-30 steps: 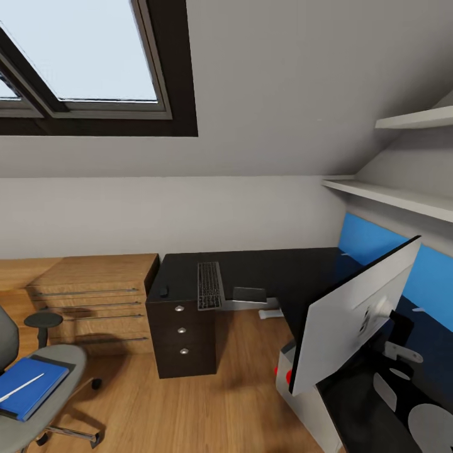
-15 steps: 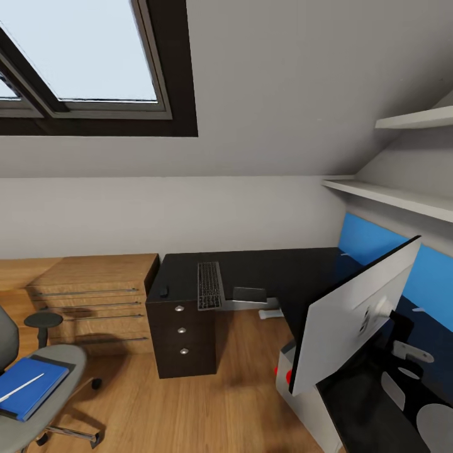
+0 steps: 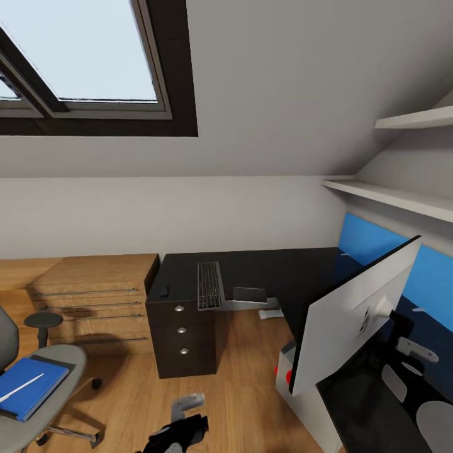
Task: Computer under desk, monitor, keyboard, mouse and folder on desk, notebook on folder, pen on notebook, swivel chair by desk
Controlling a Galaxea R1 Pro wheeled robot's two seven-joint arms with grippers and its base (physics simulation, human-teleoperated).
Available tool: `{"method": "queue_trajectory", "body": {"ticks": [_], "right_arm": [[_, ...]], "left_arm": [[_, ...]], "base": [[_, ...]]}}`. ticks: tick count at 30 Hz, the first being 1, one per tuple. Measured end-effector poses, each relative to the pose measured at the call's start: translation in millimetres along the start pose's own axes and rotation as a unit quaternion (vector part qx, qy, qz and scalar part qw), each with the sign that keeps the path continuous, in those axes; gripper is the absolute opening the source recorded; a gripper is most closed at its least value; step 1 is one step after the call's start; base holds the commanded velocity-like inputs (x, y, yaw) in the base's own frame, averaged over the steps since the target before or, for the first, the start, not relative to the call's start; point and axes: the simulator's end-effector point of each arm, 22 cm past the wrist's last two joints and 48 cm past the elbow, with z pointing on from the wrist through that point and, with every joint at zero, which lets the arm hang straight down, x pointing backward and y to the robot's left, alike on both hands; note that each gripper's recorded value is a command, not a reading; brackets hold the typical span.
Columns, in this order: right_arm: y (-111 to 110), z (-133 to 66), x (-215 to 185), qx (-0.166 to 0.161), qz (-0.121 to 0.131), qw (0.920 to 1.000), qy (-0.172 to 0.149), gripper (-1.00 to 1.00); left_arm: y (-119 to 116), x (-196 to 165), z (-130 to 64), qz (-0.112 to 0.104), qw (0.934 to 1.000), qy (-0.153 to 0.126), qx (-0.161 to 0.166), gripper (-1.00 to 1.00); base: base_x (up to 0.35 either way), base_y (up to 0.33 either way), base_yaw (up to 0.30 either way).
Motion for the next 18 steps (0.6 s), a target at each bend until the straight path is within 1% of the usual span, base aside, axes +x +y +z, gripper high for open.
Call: {"method": "queue_trajectory", "body": {"ticks": [1, 4, 8, 13, 14, 18], "right_arm": [[3, 0.0, -7, -0.003, 0.003, 1.0, -0.007, 1.0], [6, 0.0, -15, -0.006, 0.007, 0.9998, -0.016, 1.0], [7, -0.1, -19, -0.007, 0.009, 0.9997, -0.02, 1.0], [8, -0.2, -21, -0.007, 0.01, 0.9997, -0.021, 1.0], [8, -0.1, -21, -0.007, 0.01, 0.9997, -0.021, 1.0], [8, -0.2, -21, -0.007, 0.009, 0.9997, -0.022, 1.0]], "left_arm": [[-1, -12, -4.8, -0.007, 0.9999, 0.009, 0.005, 1.0], [-1, -32, -13.2, -0.017, 0.9995, 0.022, 0.015, 1.0], [4, -49, -18.7, -0.03, 0.9991, 0.024, 0.019, 1.0], [15, -51, -17.4, -0.033, 0.999, 0.029, 0.01, 1.0], [24, -51, -15.7, -0.032, 0.9991, 0.03, 0.002, 1.0], [33, -55, -15.9, -0.03, 0.9992, 0.026, -0.004, 1.0]], "base": [[0.0, 0.0, 0.0], [0.0, 0.0, 0.0], [0.0, 0.0, 0.0], [0.0, 0.0, 0.0], [0.0, 0.0, 0.0], [0.0, 0.0, 0.0]]}}
